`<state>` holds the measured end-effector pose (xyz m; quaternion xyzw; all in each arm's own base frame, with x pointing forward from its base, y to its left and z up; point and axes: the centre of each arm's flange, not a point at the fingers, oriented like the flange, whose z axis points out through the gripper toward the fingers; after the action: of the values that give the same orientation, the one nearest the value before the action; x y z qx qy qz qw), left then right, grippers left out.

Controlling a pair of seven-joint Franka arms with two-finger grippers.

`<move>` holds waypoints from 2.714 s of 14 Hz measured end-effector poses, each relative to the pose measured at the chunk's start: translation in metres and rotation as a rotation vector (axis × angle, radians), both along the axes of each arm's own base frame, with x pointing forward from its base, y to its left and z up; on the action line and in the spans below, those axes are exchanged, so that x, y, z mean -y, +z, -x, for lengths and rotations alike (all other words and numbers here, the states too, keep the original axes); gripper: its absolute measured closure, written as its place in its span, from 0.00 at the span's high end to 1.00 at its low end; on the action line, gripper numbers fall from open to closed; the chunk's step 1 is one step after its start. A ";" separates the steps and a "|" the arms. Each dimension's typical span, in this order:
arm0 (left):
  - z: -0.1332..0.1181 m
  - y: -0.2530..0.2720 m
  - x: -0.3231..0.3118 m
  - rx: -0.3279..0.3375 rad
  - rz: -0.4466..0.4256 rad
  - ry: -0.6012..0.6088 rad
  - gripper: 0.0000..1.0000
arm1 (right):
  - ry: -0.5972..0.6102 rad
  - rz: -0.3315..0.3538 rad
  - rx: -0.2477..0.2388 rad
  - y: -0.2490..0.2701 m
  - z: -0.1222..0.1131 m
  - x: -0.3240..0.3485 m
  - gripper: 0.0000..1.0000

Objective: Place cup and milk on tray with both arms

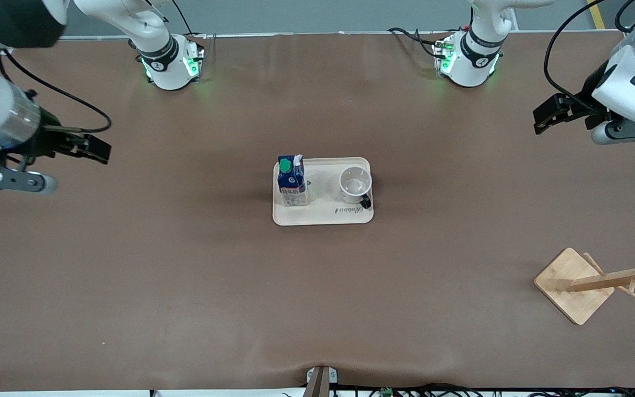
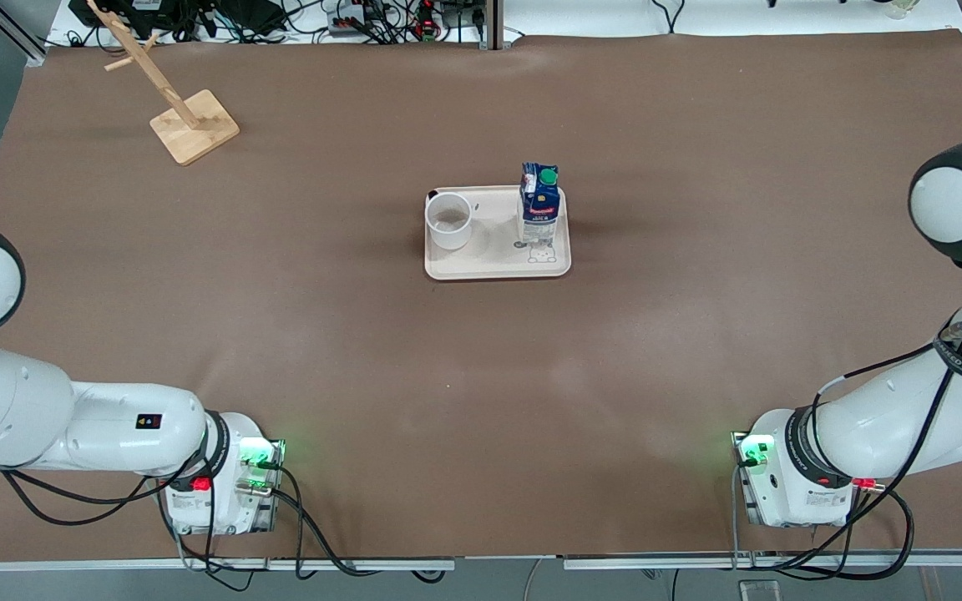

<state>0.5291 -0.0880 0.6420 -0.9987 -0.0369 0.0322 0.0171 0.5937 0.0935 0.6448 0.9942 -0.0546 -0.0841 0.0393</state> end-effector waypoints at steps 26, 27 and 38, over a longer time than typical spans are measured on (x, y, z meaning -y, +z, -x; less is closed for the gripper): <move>-0.001 0.000 -0.013 -0.003 0.000 0.011 1.00 | 0.197 -0.073 0.140 -0.007 0.051 0.103 1.00; -0.002 0.001 -0.016 -0.003 0.001 0.004 1.00 | 0.199 -0.073 0.140 -0.007 0.051 0.102 1.00; -0.002 0.005 -0.020 0.005 0.005 -0.023 1.00 | 0.210 -0.091 0.141 -0.007 0.051 0.097 1.00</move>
<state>0.5313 -0.0679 0.6466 -0.9991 -0.0255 0.0296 0.0150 0.5426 -0.0034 0.6374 0.9986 0.0511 -0.0118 -0.0013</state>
